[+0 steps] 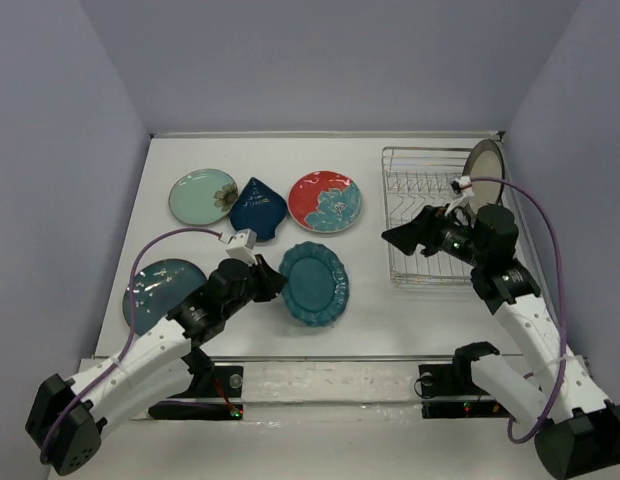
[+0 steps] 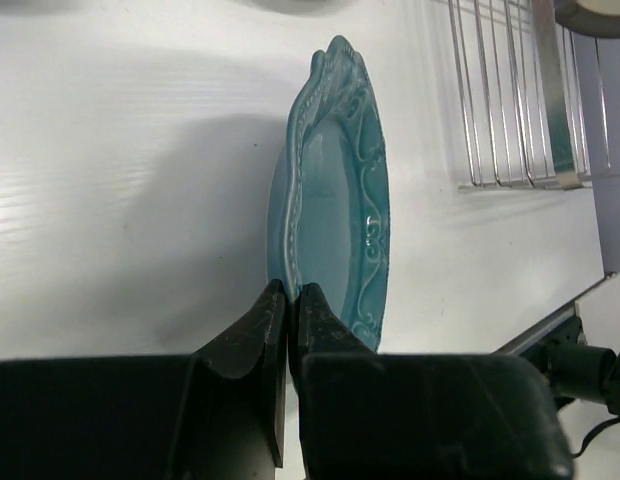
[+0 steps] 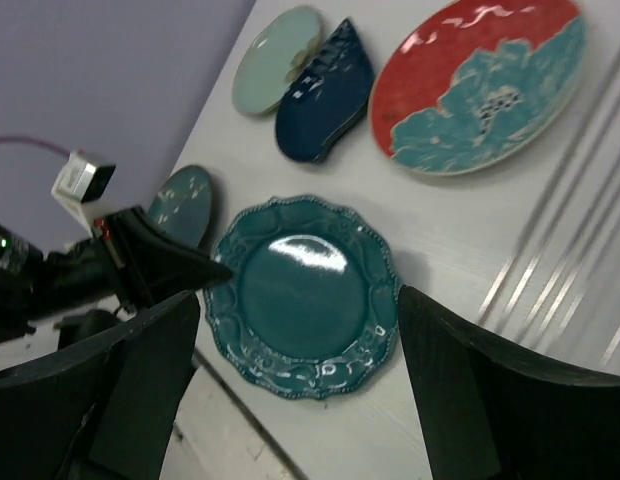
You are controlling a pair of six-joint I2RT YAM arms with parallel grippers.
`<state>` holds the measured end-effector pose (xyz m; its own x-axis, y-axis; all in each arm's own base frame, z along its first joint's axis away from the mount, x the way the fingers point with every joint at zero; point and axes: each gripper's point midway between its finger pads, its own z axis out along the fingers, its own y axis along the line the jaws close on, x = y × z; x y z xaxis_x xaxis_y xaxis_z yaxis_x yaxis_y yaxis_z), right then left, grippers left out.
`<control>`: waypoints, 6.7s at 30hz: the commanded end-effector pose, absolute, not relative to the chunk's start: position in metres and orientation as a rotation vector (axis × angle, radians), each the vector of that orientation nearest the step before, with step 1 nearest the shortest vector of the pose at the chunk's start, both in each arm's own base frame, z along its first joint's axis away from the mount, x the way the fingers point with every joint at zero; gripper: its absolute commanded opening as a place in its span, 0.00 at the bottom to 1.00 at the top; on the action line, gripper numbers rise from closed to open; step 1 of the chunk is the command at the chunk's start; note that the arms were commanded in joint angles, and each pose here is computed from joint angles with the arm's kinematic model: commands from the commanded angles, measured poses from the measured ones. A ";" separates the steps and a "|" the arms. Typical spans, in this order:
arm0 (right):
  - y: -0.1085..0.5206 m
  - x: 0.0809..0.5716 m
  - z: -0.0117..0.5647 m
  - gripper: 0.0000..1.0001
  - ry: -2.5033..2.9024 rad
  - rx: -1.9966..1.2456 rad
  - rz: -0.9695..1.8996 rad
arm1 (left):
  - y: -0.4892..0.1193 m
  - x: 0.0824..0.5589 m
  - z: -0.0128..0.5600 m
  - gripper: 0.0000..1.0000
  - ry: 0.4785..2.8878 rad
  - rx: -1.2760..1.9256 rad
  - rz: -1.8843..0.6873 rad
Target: Load the plates into the dish rack
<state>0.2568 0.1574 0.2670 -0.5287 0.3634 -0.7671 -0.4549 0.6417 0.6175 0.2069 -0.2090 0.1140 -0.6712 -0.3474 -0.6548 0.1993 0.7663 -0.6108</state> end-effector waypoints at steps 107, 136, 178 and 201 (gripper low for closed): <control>-0.058 0.450 0.205 0.11 1.918 0.310 -0.362 | -0.178 0.179 0.274 0.99 1.715 0.244 -0.885; 0.103 0.342 0.290 0.98 1.762 0.172 0.476 | -0.175 0.265 0.181 0.98 1.894 -0.364 -0.713; 0.216 0.255 0.202 0.95 1.856 -0.210 0.950 | -0.067 0.416 0.050 0.40 1.949 -0.847 -0.142; 0.270 0.245 0.213 0.99 1.920 -0.288 1.209 | -0.051 0.334 0.174 0.06 1.635 -0.791 -0.397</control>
<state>0.2480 0.2395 0.1689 -0.6641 0.2049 -0.7190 -0.4772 0.6242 0.6186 0.3245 -0.0455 0.0846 -0.2747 -0.6222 -0.7331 -0.4465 0.7578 -0.4758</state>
